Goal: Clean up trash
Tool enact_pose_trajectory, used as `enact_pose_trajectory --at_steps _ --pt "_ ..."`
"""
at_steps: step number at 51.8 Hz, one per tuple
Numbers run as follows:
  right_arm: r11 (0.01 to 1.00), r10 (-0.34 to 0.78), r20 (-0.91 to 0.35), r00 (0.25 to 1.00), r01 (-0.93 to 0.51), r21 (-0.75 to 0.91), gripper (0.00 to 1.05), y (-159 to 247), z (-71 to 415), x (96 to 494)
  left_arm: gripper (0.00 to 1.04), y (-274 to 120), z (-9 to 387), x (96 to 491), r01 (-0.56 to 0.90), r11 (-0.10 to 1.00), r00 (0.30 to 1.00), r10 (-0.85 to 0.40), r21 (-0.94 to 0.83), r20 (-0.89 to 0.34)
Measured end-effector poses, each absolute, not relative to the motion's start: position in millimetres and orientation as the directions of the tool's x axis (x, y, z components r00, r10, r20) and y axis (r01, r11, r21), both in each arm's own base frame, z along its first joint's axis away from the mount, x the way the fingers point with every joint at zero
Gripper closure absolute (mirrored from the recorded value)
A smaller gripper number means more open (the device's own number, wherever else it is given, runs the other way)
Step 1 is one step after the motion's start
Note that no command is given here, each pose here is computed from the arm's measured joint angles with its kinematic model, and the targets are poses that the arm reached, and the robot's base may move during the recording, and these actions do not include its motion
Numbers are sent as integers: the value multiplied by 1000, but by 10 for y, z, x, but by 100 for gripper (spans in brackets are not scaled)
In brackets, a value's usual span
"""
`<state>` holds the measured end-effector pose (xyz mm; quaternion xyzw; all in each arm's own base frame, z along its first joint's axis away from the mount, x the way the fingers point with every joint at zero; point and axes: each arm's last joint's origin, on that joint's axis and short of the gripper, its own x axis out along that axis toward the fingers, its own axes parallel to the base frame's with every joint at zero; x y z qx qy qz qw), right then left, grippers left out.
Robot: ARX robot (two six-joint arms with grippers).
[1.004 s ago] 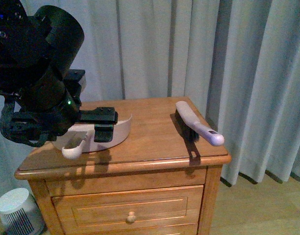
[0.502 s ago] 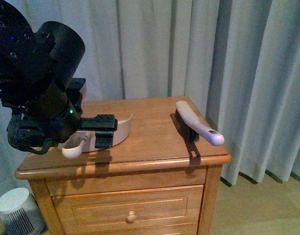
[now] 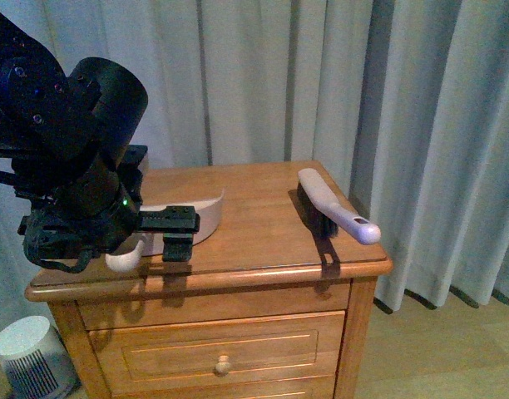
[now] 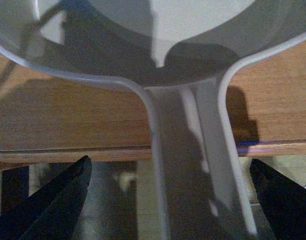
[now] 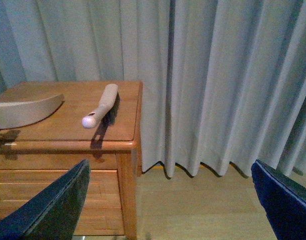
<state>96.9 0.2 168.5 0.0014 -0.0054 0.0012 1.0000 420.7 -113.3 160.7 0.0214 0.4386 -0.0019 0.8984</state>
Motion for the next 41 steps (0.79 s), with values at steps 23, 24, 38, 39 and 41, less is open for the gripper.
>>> enact_pose_trajectory --at_steps 23,24,38,39,41 --pt "1000 2 11 1000 -2 2 7 2 1685 969 77 -1132 1614 4216 35 998 625 19 52 -780" --pt "1000 2 11 1000 -2 2 7 2 1685 969 78 -1131 1614 4216 36 998 625 18 52 -780" --pt "1000 2 11 1000 -2 3 7 2 1685 969 79 -1104 1648 4229 33 998 643 17 50 -765" --pt "1000 2 11 1000 -2 2 7 2 1685 969 79 -1096 1659 4228 36 998 649 16 52 -760" --pt "1000 2 11 1000 -2 3 7 2 1685 969 79 -1083 1686 4227 36 998 660 13 50 -751"
